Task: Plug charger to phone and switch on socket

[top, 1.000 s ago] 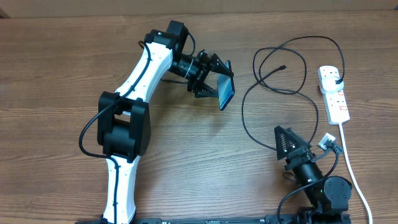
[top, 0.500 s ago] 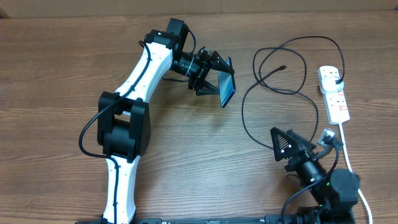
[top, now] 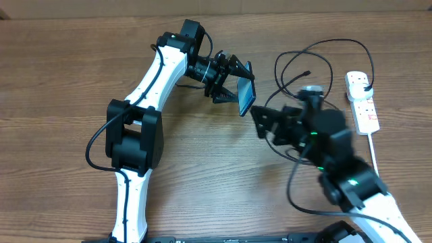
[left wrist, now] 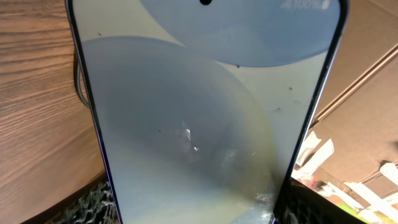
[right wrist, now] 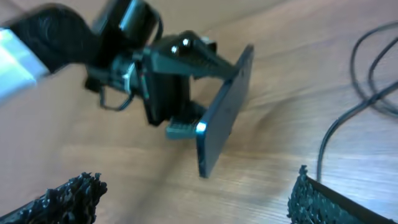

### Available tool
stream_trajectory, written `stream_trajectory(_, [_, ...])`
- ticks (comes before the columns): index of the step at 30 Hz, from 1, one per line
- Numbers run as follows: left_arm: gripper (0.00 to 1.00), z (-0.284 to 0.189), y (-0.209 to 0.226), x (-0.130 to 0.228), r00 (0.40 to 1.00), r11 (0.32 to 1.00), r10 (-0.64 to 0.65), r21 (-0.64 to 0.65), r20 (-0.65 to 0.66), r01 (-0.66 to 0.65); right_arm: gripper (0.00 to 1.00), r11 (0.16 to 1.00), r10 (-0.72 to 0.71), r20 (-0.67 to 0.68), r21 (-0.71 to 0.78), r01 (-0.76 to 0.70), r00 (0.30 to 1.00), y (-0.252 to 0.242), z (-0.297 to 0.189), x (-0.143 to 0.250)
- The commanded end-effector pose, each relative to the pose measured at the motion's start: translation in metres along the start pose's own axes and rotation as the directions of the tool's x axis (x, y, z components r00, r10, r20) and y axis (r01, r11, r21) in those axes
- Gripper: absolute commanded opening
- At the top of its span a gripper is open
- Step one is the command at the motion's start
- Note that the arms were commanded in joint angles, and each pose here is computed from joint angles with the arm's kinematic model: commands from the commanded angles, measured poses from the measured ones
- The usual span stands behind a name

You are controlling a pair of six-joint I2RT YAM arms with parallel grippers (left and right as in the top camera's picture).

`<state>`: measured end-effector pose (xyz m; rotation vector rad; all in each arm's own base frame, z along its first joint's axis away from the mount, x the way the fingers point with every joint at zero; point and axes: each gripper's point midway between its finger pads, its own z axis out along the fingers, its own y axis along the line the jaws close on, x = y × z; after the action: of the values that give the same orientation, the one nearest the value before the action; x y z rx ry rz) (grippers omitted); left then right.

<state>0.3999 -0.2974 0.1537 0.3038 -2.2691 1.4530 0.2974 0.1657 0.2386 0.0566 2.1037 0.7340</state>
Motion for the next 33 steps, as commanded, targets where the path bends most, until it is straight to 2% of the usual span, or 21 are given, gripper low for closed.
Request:
stream_trajectory(1, [0.78,-0.003,-0.015,0.005,0.999,0.999,0.023,0.046,-0.025,-0.022,1.0,0.99,-0.088,0.098,0.116,0.077,0.991,0.01,0.023,-0.009])
stream_trajectory(6, [0.78,-0.003,-0.015,0.005,0.999,0.999,0.02,0.047,-0.025,-0.018,1.0,0.989,-0.106,0.049,0.108,0.1,0.993,0.014,0.058,0.01])
stream_trajectory(11, [0.78,-0.003,-0.015,0.005,0.999,0.999,0.02,0.047,-0.025,-0.019,1.0,0.976,-0.116,0.045,0.193,0.105,0.992,-0.005,0.084,0.019])
stream_trajectory(17, [0.79,-0.003,-0.015,0.005,0.999,0.999,0.02,0.046,-0.025,-0.019,0.95,0.967,-0.12,0.11,0.237,0.091,0.987,-0.013,0.101,0.011])
stream_trajectory(19, [0.79,-0.003,-0.015,0.005,0.999,0.999,0.02,0.047,-0.025,-0.019,0.84,0.97,-0.117,0.133,0.228,0.084,0.984,-0.012,0.109,0.009])
stream_trajectory(23, [0.79,-0.003,-0.015,0.005,0.999,0.999,0.02,0.047,-0.025,-0.019,0.75,0.971,-0.115,0.141,0.225,0.081,0.983,-0.013,0.118,0.011])
stream_trajectory(26, [0.79,-0.003,-0.015,0.005,0.999,0.999,0.02,0.046,-0.025,-0.019,0.61,0.972,-0.114,0.148,0.219,0.079,0.982,-0.012,0.122,0.011])
stream_trajectory(33, [0.79,-0.003,-0.015,0.005,0.999,0.999,0.024,0.045,-0.022,-0.023,0.36,0.972,-0.114,0.148,0.219,0.08,0.982,-0.012,0.122,0.011])
